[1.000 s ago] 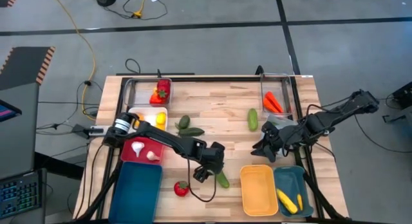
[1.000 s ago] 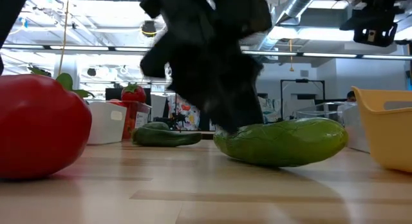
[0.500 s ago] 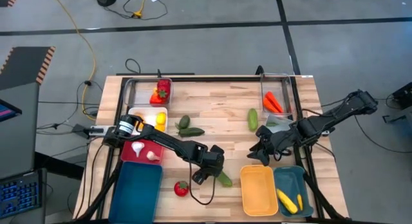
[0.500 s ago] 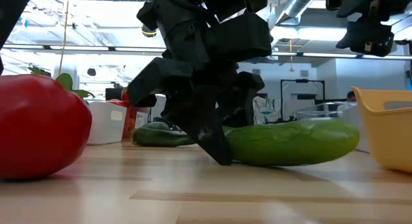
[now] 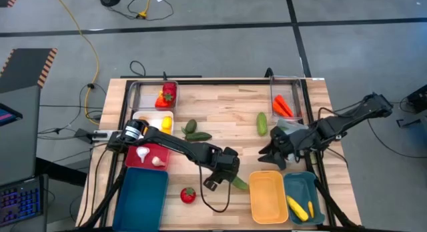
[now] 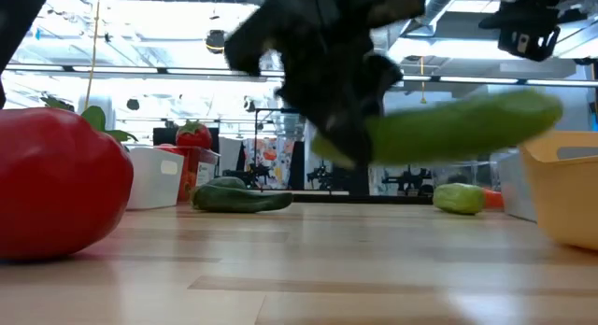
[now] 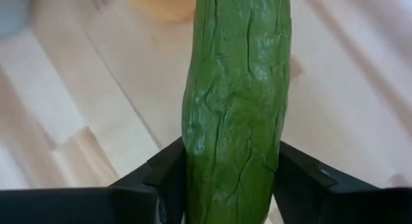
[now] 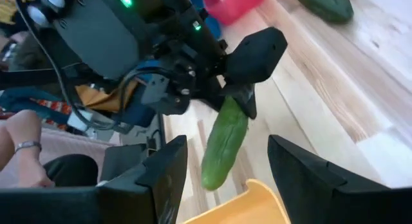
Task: Sort produce into baskets
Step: Put the bottom green cucumber into the yellow bin
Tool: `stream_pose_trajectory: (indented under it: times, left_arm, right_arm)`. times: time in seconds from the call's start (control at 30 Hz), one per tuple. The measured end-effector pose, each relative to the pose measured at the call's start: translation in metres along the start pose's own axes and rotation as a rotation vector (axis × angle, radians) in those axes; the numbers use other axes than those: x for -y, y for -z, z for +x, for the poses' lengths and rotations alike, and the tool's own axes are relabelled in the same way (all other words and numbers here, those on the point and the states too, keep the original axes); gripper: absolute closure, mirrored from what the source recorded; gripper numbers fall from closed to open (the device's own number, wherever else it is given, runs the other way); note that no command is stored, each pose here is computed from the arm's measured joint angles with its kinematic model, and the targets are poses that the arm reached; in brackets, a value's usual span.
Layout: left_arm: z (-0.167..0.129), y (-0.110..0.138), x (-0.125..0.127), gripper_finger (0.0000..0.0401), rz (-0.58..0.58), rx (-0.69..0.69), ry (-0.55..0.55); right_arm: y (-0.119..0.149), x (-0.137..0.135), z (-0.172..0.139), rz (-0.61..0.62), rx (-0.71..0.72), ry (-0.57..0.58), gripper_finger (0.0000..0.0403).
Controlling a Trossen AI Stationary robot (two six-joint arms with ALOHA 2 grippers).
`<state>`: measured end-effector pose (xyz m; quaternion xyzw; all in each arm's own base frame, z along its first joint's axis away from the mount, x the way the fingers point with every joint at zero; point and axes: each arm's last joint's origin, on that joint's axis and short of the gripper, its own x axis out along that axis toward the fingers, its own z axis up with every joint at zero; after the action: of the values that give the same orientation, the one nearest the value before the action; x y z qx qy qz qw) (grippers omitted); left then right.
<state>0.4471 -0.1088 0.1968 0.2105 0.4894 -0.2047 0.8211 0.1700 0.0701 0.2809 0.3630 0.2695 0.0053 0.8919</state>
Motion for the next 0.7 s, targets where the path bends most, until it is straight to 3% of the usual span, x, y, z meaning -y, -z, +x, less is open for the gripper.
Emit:
stream_pose_trajectory:
  times: [0.13, 0.4, 0.7]
  left_arm:
    - [-0.017, -0.019, -0.005, 0.0218, 0.004, 0.08, -0.026]
    - [-0.028, -0.048, -0.016, 0.0224, 0.001, 0.374, -0.134]
    - [-0.041, -0.071, -0.02, 0.0224, -0.046, 0.657, -0.171]
  right_arm:
    - [-0.002, -0.001, -0.009, -0.032, 0.024, -0.031, 0.0159]
    - [-0.004, -0.001, -0.015, -0.029, 0.039, -0.049, 0.0159]
    - [-0.004, -0.001, -0.015, -0.07, 0.04, -0.048, 0.0159]
